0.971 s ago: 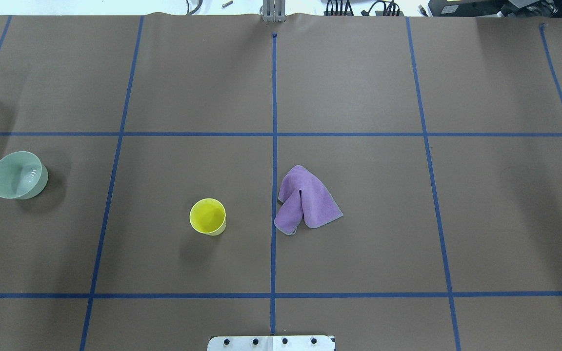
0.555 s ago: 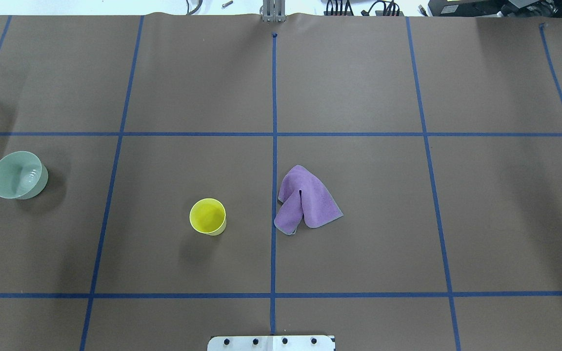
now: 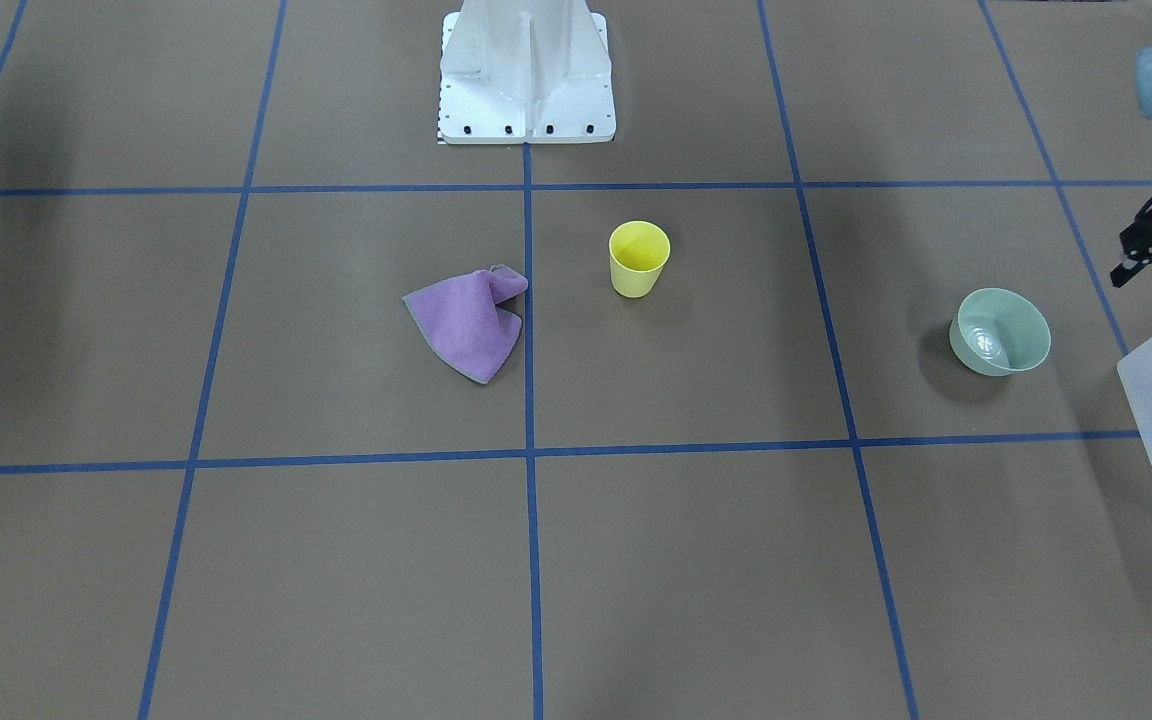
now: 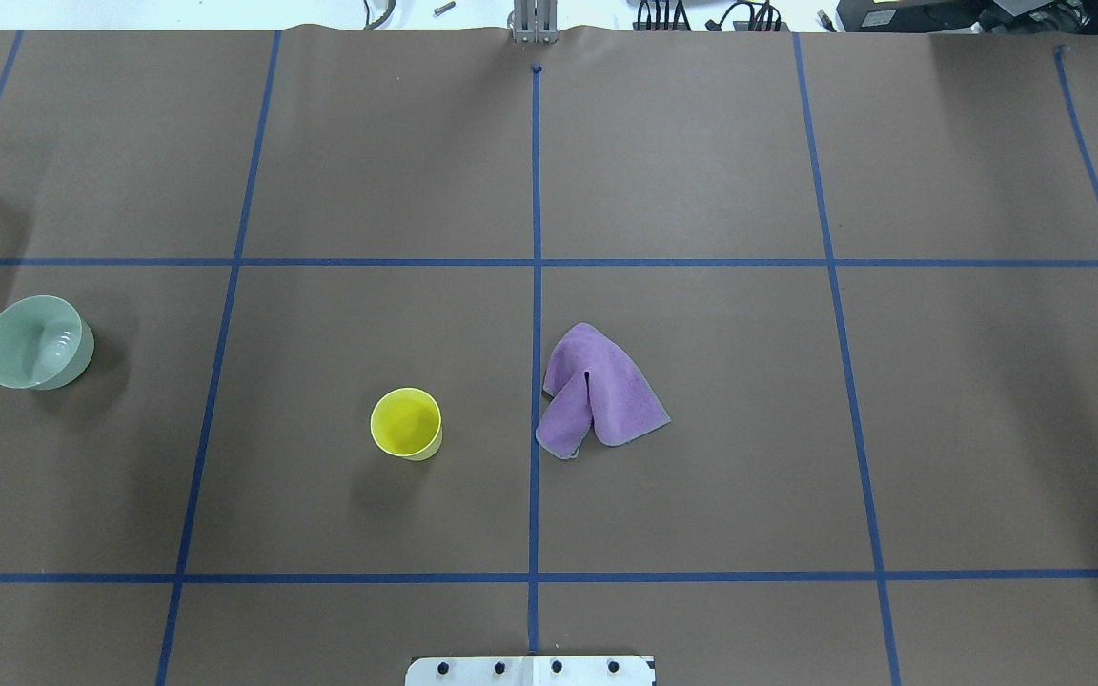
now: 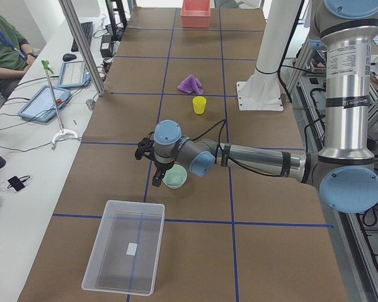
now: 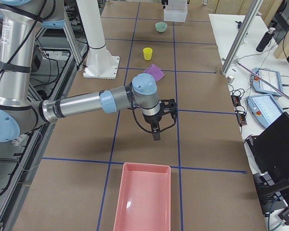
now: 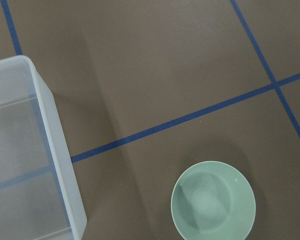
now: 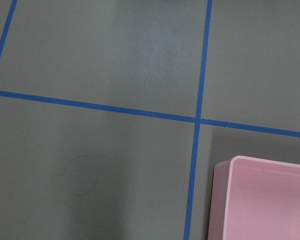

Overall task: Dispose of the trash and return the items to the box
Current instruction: 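Grasp the pale green bowl with the left gripper and lift it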

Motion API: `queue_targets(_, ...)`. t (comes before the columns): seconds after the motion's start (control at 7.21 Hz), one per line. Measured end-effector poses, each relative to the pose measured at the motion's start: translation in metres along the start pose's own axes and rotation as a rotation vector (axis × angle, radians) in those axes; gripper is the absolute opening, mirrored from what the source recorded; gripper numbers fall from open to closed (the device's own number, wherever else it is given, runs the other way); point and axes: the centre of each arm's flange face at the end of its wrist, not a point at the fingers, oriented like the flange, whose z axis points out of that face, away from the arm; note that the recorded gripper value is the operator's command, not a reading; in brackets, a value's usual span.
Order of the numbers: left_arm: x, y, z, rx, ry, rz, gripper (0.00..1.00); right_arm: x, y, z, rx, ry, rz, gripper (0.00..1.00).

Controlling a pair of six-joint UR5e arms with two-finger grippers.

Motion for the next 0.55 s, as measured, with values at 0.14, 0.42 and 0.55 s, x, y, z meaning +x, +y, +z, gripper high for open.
queue_targets(0.14,0.012,-0.002,0.032,-0.01,-0.027,0.002,0.98,0.0,0.0,0.001,-0.001,0.0,0.001,1.0)
queue_targets(0.42,0.004,-0.005,0.089,-0.005,-0.028,0.033,0.96,0.001,0.001,0.002,-0.004,0.0,0.002,1.0)
queue_targets(0.55,0.004,-0.006,0.105,-0.004,-0.021,0.044,0.73,0.001,0.001,0.002,-0.004,0.0,0.002,1.0)
